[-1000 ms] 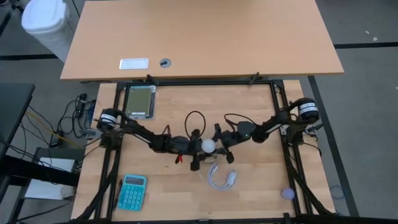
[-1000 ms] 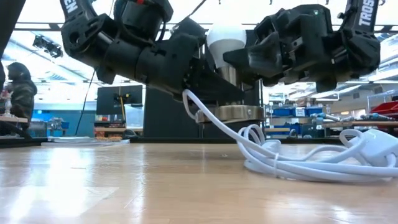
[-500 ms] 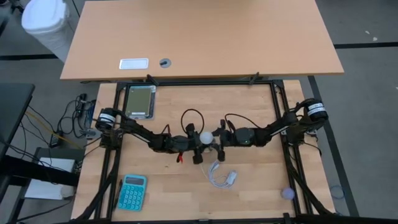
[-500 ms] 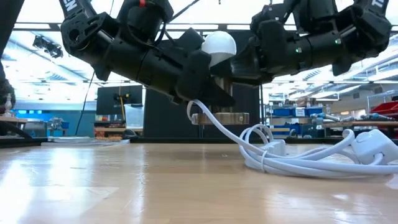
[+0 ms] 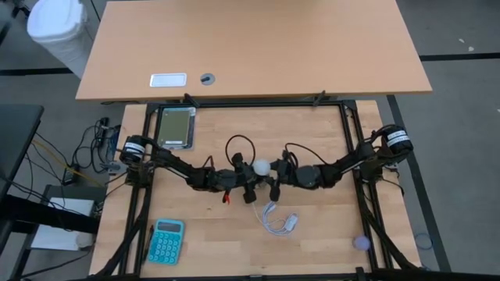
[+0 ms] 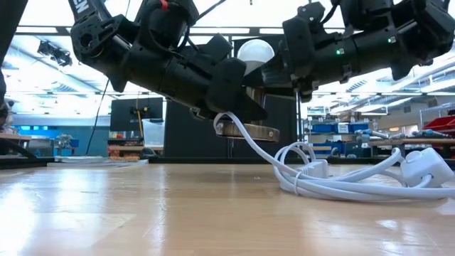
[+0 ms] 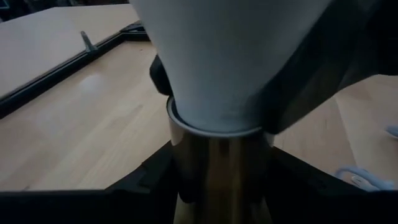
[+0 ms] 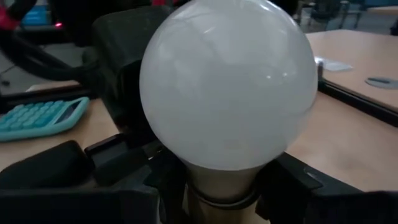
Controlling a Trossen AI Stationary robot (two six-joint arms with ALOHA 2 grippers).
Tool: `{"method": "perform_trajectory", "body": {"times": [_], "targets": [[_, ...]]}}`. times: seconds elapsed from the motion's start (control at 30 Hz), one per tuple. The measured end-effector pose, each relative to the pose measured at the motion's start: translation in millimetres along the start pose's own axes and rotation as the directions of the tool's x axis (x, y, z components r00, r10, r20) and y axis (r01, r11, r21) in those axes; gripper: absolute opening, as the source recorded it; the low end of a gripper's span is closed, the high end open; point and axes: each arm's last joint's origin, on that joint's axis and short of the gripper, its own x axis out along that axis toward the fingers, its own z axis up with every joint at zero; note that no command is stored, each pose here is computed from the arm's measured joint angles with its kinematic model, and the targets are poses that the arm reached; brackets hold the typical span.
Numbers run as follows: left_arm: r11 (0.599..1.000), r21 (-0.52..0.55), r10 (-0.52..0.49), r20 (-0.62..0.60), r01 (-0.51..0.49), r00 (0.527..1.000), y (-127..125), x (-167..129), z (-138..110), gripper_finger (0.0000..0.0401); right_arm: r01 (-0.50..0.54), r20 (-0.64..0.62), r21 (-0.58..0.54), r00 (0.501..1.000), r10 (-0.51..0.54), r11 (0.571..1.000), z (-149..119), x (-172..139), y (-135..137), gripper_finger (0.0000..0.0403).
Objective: Screw lightbulb
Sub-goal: Remove the lightbulb from the lamp
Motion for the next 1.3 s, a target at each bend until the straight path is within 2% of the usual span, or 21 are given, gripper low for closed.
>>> {"method": "perform_trajectory", "body": {"times": [0.37,0.83,0.93,1.03,1.17,1.3], "targets": [[1.0,-0.006,0.0,0.006,0.0,1.0,-1,0,1,0.0188,0.011,0.002,0.025,1.0,-0.012,1.0,-1,-4,6,0.0169],[1.0,-0.002,-0.026,0.002,0.026,1.0,-2,0,0,0.0188,-0.016,-0.004,-0.001,1.0,0.016,1.0,-1,-4,7,0.0169],[0.994,0.019,-0.107,-0.014,0.107,0.994,-4,-1,-1,0.0188,-0.116,-0.038,-0.074,0.993,0.114,0.99,-4,-3,8,0.0169],[0.973,0.069,-0.217,-0.036,0.219,0.975,-7,-2,-3,0.0188,-0.269,-0.077,-0.134,0.962,0.26,0.954,-6,-3,8,0.0169],[0.932,0.111,-0.342,-0.042,0.345,0.939,-11,-3,-3,0.0188,-0.447,-0.092,-0.146,0.894,0.438,0.882,-7,-1,-1,0.017],[0.906,0.15,-0.396,-0.032,0.396,0.918,-12,-3,-1,0.0188,-0.582,-0.101,-0.162,0.813,0.574,0.797,-6,3,-13,0.017]]}}
